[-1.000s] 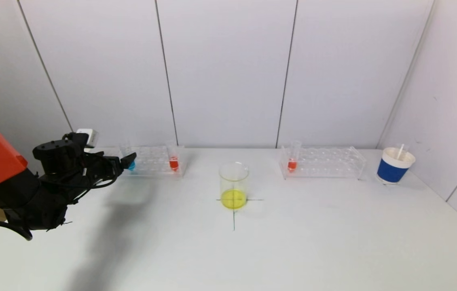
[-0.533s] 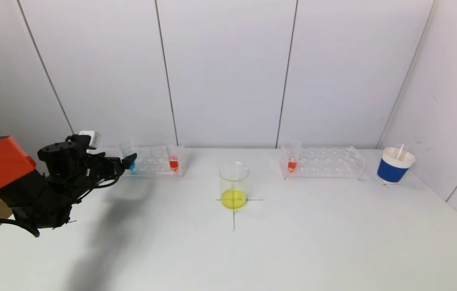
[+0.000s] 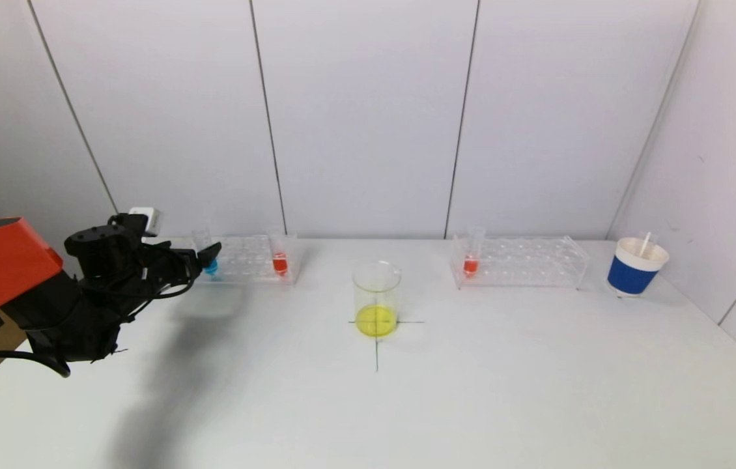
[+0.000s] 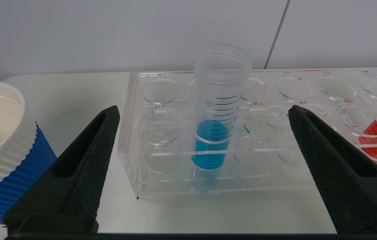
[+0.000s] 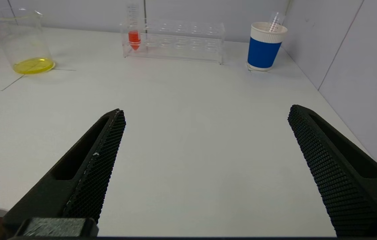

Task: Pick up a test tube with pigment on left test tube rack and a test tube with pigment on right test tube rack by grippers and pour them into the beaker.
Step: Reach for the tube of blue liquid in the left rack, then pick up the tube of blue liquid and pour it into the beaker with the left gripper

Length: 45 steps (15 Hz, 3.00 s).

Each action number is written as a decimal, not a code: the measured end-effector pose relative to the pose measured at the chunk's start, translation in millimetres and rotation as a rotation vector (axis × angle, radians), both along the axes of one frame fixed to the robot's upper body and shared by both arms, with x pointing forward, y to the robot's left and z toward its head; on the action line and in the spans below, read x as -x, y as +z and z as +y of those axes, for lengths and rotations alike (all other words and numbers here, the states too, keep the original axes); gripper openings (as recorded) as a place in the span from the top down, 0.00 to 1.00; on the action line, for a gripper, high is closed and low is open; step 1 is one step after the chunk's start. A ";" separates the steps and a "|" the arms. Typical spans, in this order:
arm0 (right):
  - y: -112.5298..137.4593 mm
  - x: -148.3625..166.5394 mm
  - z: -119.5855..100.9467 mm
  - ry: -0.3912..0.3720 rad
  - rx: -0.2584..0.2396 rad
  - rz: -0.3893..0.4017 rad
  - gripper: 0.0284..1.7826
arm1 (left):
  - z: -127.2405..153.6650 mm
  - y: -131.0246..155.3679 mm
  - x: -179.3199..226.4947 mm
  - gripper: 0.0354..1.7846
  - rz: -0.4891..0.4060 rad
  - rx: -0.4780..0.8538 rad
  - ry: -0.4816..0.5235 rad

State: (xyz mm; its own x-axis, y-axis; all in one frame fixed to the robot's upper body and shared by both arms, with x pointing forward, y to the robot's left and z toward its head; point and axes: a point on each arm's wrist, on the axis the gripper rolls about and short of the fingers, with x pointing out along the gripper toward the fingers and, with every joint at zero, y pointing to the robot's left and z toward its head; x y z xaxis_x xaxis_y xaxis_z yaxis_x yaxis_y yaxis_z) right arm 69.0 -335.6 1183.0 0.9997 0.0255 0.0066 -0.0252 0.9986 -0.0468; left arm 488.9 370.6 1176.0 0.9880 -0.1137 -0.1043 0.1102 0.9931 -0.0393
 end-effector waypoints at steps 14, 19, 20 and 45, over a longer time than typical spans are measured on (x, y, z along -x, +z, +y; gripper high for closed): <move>0.0 0.0 0.0 0.000 0.000 0.000 0.01 | -0.6 -4.9 -16.8 0.01 -0.031 -0.014 -0.008; 0.0 0.0 0.0 0.000 0.000 0.000 0.01 | -2.2 -6.6 -21.7 0.01 -0.039 -0.016 -0.013; 0.0 0.0 0.0 0.000 0.000 0.000 0.01 | -3.1 -7.2 -22.4 0.01 -0.039 -0.017 -0.014; 0.0 0.0 0.0 0.000 0.000 0.000 0.01 | -7.9 -15.4 -30.7 0.77 -0.066 -0.023 -0.024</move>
State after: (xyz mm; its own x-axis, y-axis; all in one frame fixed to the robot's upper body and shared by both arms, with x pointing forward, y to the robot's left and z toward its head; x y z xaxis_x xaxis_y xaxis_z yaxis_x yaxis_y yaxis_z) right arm 69.0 -335.6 1183.1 0.9997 0.0253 0.0070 -0.0250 0.9986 -0.0472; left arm 519.6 362.7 1160.6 0.9898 -0.1362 -0.0416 0.1360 0.9907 -0.0078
